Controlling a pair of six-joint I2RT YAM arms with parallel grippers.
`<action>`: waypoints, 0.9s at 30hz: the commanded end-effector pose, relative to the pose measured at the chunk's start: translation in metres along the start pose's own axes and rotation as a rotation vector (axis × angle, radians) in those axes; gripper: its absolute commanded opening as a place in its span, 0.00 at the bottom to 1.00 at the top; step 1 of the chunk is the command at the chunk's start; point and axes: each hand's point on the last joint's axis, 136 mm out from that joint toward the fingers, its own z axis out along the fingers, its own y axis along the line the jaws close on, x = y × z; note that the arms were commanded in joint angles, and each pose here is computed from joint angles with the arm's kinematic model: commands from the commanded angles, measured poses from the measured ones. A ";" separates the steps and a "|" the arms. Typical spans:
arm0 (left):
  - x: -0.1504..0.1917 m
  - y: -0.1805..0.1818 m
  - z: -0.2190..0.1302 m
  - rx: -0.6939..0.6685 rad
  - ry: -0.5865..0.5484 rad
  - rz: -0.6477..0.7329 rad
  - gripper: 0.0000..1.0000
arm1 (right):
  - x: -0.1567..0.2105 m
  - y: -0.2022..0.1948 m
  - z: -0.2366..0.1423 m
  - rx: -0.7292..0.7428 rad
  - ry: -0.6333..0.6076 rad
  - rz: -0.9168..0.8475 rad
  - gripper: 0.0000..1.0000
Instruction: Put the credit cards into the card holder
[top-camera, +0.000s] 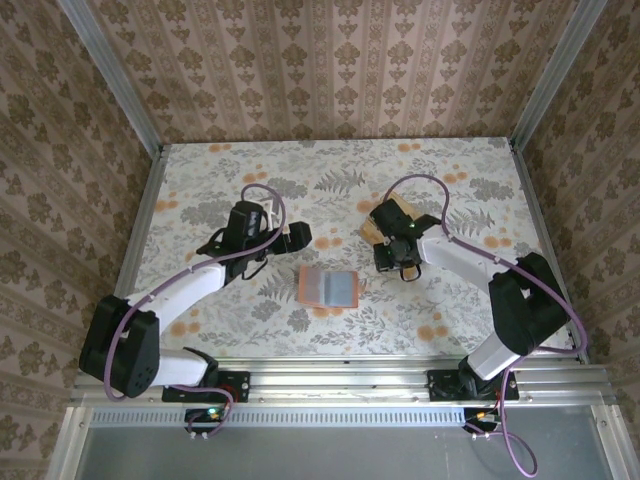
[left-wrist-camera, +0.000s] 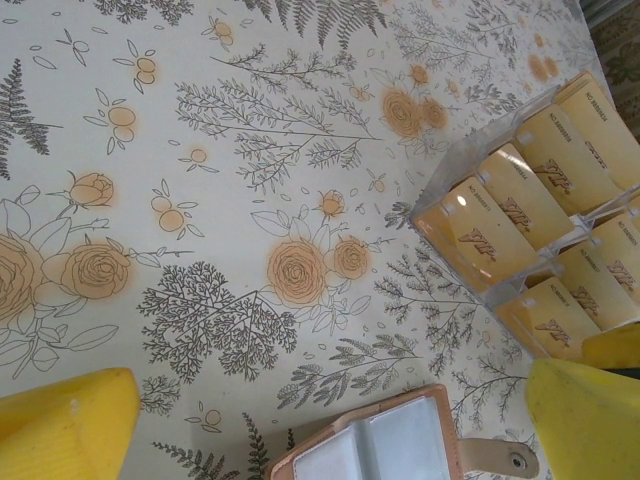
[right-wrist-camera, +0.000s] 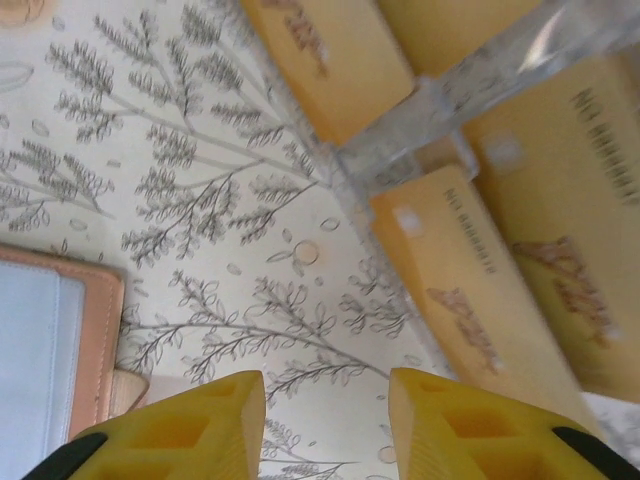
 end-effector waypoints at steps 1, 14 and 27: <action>-0.005 0.002 -0.005 0.001 -0.033 0.000 1.00 | -0.008 -0.018 -0.006 0.117 0.002 -0.057 0.41; 0.003 0.006 -0.002 0.008 -0.024 -0.020 1.00 | 0.002 -0.046 0.013 0.303 0.067 -0.166 0.43; 0.002 0.006 0.000 0.007 -0.028 -0.018 1.00 | 0.023 -0.028 0.024 0.204 0.110 -0.138 0.40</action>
